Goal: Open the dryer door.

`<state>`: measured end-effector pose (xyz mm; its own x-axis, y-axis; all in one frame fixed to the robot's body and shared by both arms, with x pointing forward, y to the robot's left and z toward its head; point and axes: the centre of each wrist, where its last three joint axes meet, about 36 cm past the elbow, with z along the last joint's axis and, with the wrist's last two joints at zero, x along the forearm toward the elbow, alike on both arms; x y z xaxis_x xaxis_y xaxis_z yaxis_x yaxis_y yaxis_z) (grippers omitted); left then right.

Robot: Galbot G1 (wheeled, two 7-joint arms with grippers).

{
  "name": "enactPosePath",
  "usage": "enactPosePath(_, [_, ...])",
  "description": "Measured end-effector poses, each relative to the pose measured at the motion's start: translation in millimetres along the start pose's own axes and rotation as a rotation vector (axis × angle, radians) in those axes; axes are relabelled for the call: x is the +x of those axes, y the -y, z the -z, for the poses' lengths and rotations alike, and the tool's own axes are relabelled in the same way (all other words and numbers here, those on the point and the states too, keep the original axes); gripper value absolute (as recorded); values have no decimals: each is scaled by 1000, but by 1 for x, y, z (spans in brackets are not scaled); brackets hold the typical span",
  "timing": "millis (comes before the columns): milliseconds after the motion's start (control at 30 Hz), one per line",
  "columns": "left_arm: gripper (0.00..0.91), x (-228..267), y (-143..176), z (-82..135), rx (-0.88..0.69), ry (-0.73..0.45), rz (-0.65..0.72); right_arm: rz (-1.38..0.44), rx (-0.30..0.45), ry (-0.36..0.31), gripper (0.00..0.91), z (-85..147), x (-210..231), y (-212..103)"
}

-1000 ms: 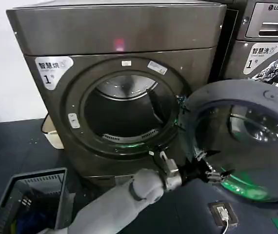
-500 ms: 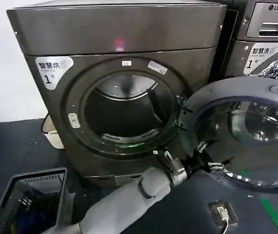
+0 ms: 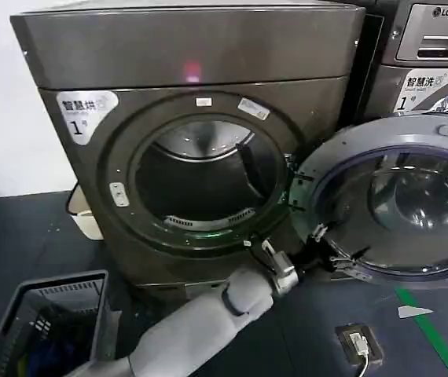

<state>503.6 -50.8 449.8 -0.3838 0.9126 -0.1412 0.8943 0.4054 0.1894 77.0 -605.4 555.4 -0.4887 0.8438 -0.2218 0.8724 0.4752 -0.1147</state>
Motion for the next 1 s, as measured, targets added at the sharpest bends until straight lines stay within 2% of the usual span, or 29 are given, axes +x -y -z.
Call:
enactPosePath(500, [907,63,-6,3,72,72,-10,12,-5,11,907,2,-6,-5])
enactPosePath(633, [907,90,-12,7,74,102,4,11,11,33,907,10,-6,-3])
enactPosePath(800, [907,126,-21,14,71,67,28,-1,35,59,907,18,-6,-2])
enactPosePath(1000, [907,178,-35,23,104,-44,71,-30,59,75,907,26,-2,2])
